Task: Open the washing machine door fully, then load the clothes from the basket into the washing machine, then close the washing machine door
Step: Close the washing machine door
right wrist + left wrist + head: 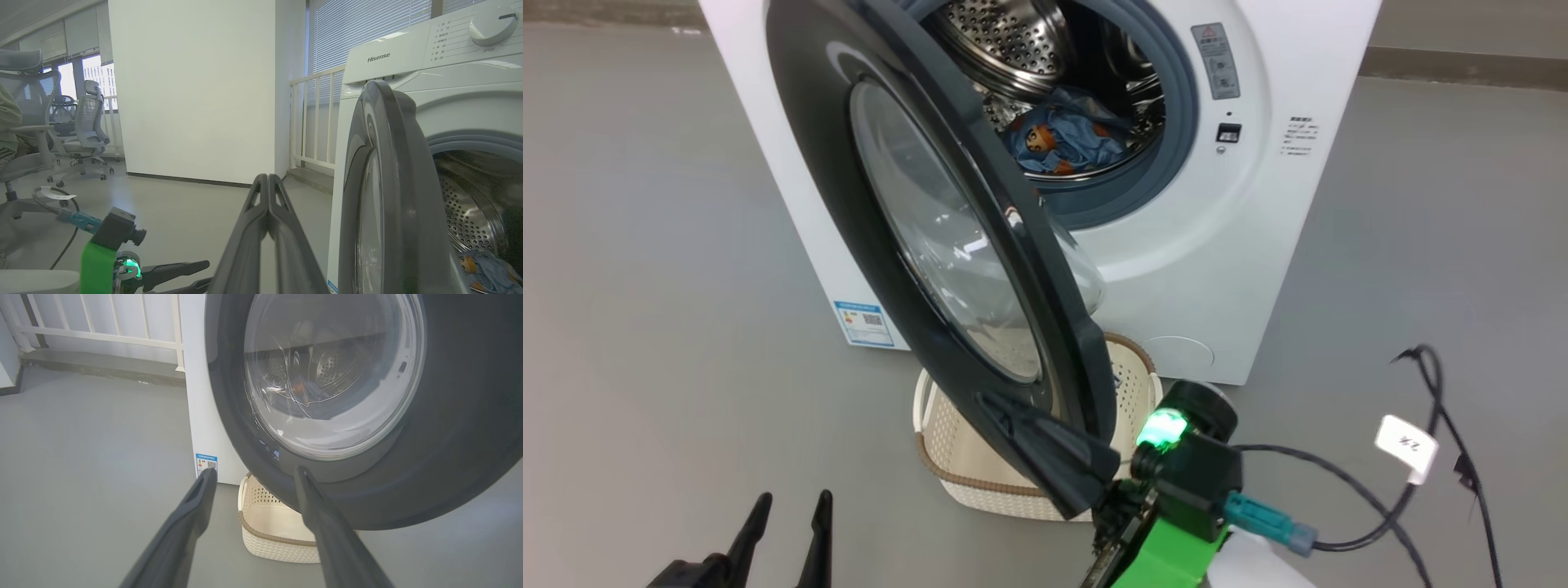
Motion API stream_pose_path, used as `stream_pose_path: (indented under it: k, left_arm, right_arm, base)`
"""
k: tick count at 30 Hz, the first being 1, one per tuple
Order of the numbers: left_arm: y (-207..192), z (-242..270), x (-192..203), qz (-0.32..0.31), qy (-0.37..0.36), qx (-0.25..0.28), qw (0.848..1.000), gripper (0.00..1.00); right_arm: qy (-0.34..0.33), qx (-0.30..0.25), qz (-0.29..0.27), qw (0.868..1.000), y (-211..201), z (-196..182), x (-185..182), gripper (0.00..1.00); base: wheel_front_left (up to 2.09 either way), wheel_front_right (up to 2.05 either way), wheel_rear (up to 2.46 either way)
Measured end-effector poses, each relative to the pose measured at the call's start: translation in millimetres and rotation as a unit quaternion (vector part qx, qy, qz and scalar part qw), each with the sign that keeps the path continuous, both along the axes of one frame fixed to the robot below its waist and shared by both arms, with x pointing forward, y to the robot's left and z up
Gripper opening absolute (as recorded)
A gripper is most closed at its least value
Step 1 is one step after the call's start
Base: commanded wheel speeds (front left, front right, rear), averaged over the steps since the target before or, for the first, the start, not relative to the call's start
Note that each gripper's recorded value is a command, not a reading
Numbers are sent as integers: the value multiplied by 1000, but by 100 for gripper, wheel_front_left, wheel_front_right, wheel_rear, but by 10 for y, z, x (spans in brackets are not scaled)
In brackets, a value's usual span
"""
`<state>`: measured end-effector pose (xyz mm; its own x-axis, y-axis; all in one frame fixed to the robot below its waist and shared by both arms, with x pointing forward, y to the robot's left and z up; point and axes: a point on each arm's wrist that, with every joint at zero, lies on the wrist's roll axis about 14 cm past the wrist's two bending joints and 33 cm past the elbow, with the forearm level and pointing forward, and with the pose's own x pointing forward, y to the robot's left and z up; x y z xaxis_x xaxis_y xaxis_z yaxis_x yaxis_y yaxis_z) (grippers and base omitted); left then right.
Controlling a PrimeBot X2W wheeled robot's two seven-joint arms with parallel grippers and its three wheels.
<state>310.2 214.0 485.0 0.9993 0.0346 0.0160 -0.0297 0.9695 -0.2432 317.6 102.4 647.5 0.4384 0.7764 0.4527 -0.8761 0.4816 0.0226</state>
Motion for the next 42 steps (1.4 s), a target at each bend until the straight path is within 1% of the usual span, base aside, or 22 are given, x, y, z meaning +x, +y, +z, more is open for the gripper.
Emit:
stream_pose_path:
  k: [2,3,5,6,8,16,28,38,42]
  left_arm:
    - [7,-10,-15,2,2,-2,1000,100]
    - [7,-10,-15,2,2,-2,1000,100]
    - [-1,-18,-21,2,3,-4,1000,100]
    - [2,-26,-23,3,5,-4,1000,100]
    - [9,-34,-23,4,7,-5,1000,100]
    - [1,-6,45,1,3,-3,1000,100]
    - [-30,-28,151,-5,9,-5,1000,100]
    - [-28,-121,224,-5,25,-7,1000,100]
    - [-44,-122,293,-7,25,-8,1000,100]
  right_arm:
    - [18,-16,8,1000,65,-152,5,0]
    - [18,-16,8,1000,65,-152,5,0]
    - [36,-24,9,999,88,-269,29,0]
    - [53,-35,8,998,94,-403,50,0]
    - [63,-41,6,997,95,-483,77,0]
    - [105,-60,-22,992,-6,-776,235,0]
    - [139,-63,-56,987,-164,-977,472,0]
    - [158,-52,-80,983,-284,-1060,686,0]
    - [155,-45,-90,983,-334,-1037,816,0]
  base:
    - [0,0,0]
    - [0,0,0]
    - [0,0,0]
    - [0,0,0]
    - [0,0,0]
    - [0,0,0]
    - [0,0,0]
    - [0,0,0]
    - [0,0,0]
